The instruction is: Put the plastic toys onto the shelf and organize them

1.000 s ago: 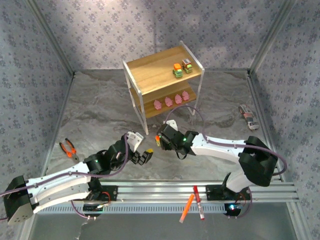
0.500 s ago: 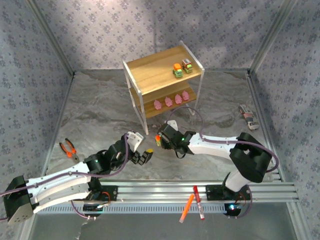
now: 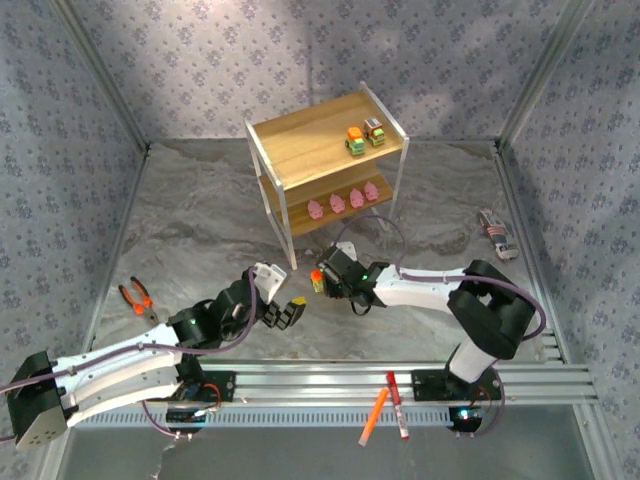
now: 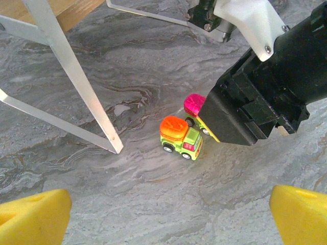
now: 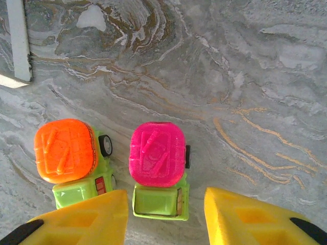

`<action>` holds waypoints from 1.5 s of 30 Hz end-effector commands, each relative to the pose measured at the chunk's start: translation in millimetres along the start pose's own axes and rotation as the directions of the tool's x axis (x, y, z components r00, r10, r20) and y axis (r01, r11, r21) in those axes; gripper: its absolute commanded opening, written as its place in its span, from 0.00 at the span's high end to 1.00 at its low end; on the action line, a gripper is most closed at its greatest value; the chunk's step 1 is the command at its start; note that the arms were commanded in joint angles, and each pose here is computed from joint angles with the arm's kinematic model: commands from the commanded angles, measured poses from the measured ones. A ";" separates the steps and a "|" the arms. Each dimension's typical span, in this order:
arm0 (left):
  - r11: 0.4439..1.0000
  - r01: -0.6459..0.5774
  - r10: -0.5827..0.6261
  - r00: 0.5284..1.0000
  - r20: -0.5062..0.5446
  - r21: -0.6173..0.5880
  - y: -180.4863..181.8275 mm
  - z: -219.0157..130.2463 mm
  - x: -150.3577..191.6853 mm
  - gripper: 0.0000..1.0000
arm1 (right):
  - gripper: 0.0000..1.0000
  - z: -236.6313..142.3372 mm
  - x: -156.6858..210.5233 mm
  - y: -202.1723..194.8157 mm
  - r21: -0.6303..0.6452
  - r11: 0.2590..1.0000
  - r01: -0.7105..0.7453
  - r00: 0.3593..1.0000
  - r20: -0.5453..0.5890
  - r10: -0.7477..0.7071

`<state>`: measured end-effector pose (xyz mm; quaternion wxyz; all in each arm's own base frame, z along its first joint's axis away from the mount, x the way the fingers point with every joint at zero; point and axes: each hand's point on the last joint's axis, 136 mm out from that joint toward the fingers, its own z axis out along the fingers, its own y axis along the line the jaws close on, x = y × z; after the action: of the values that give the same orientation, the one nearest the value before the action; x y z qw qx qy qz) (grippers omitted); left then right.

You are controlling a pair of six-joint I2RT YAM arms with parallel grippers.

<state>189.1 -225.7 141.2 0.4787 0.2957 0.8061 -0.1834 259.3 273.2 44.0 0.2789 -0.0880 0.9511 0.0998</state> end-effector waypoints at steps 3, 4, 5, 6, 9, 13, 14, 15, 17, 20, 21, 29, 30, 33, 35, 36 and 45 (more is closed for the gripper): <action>1.000 0.016 -0.016 1.000 0.016 -0.004 1.1 -1.4 -7.8 0.01 | 0.55 6.6 3.4 -1.3 0.005 1.000 -0.011 1.000 -0.016 0.011; 1.000 0.016 -0.016 1.000 0.016 -0.004 1.0 -1.5 -7.9 0.00 | 0.55 7.8 4.7 -2.1 0.009 1.000 -0.010 1.000 -0.020 0.010; 1.000 0.016 -0.016 1.000 0.015 -0.004 1.0 -1.3 -7.7 0.01 | 0.55 9.4 5.0 -2.6 0.010 1.000 -0.010 1.000 -0.022 0.010; 1.000 0.017 -0.017 1.000 0.016 -0.005 1.4 -1.4 -7.9 0.00 | 0.56 10.0 5.3 -2.8 0.011 1.000 -0.009 1.000 -0.023 0.009; 1.000 0.017 -0.016 1.000 0.015 -0.005 1.5 -1.4 -7.5 0.00 | 0.56 13.0 7.5 -6.4 0.019 1.000 -0.004 1.000 -0.026 0.004; 1.000 0.017 -0.017 1.000 0.015 -0.003 1.1 -1.2 -7.6 0.00 | 0.57 13.9 7.3 -10.2 0.026 1.000 -0.001 1.000 -0.029 0.002; 1.000 0.017 -0.017 1.000 0.015 -0.003 1.1 -1.2 -7.5 0.00 | 0.57 13.7 7.2 -11.6 0.031 1.000 0.001 1.000 -0.029 -0.001; 1.000 0.017 -0.017 1.000 0.014 -0.004 1.4 -1.1 -7.5 0.00 | 0.57 13.8 7.1 -13.0 0.034 0.999 0.001 1.000 -0.029 0.000; 1.000 0.017 -0.017 1.000 0.013 -0.006 1.6 -0.8 -7.1 0.01 | 0.57 11.7 4.5 -16.5 0.039 0.999 0.002 1.000 -0.025 -0.001; 1.000 0.017 -0.017 1.000 0.015 -0.005 1.5 -0.9 -7.6 0.01 | 0.57 7.7 -0.2 -21.2 0.040 0.999 -0.002 1.000 -0.016 0.002; 1.000 0.017 -0.017 1.000 0.012 -0.004 1.2 -0.6 -6.9 0.01 | 0.57 6.8 -1.4 -21.0 0.034 0.999 -0.002 1.000 -0.013 0.003; 1.000 0.017 -0.017 1.000 0.012 -0.002 1.0 0.0 -7.5 0.00 | 0.53 5.9 -2.1 -9.0 -0.009 0.999 0.042 0.999 -0.020 -0.042; 1.000 0.017 -0.017 1.000 0.010 -0.003 1.1 0.1 -6.7 0.01 | 0.52 5.9 -1.8 -9.2 -0.008 0.999 0.044 0.999 -0.020 -0.044; 1.000 0.017 -0.017 1.000 0.011 -0.002 0.9 0.3 -7.2 0.01 | 0.52 4.8 -4.6 -8.7 -0.011 0.999 0.046 0.999 -0.016 -0.046; 1.000 0.017 -0.017 1.000 0.010 -0.001 0.6 0.4 -7.4 0.01 | 0.51 4.8 -5.8 -9.0 -0.014 0.999 0.050 0.999 -0.016 -0.051; 1.000 0.017 -0.017 1.000 0.009 -0.001 0.9 0.5 -6.9 0.00 | 0.51 5.3 -5.9 -8.7 -0.016 0.998 0.053 0.998 -0.018 -0.053; 1.000 0.015 -0.015 1.000 -0.001 0.001 -0.1 2.7 -5.5 0.00 | 0.51 15.6 -5.0 -12.0 -0.009 0.997 0.083 0.996 -0.020 -0.083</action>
<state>190.8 -225.1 134.9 0.4713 0.2968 0.8117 -0.1759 271.0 264.6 34.7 0.2706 -0.1171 0.9506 0.0967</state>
